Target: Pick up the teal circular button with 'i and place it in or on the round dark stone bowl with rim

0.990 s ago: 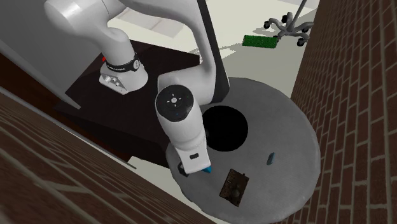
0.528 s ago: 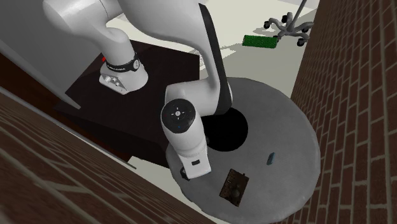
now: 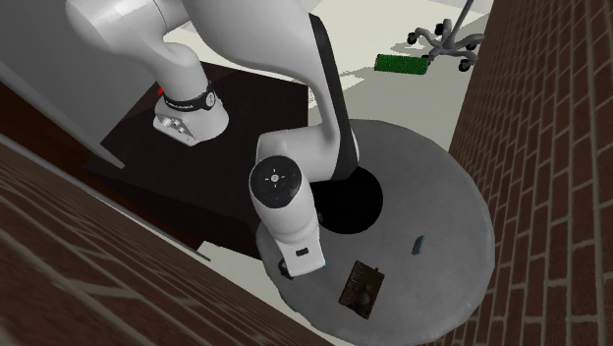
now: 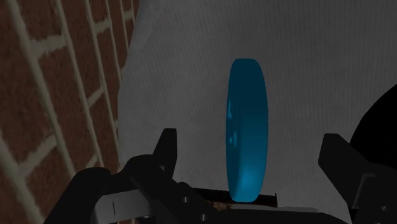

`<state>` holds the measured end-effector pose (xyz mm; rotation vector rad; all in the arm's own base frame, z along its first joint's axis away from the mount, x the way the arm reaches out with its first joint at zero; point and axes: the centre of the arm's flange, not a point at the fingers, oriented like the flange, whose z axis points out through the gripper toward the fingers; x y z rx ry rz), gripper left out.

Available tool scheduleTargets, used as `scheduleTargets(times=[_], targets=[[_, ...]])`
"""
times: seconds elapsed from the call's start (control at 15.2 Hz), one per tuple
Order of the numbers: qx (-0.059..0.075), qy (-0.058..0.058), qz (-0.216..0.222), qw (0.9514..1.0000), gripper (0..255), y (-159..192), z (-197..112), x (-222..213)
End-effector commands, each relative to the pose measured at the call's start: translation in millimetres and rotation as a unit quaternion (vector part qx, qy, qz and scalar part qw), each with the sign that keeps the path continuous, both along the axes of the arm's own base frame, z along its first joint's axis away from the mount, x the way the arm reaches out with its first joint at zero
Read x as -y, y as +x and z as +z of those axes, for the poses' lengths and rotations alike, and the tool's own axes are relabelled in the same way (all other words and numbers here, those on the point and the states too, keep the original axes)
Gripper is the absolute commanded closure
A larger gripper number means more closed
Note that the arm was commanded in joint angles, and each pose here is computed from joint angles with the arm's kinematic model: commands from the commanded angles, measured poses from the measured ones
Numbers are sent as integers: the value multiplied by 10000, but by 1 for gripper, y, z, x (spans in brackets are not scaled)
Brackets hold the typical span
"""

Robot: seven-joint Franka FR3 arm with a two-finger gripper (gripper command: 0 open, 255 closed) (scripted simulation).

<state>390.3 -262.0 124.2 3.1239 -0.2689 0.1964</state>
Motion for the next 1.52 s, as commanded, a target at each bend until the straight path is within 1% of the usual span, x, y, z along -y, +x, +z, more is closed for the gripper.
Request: scheduleTargets(times=[0.0, 0.59, 1.45], targets=[[0, 0, 0, 10000, 255, 0, 0, 0], [0, 0, 0, 10000, 255, 0, 0, 0], [0, 0, 0, 10000, 255, 0, 69, 0]])
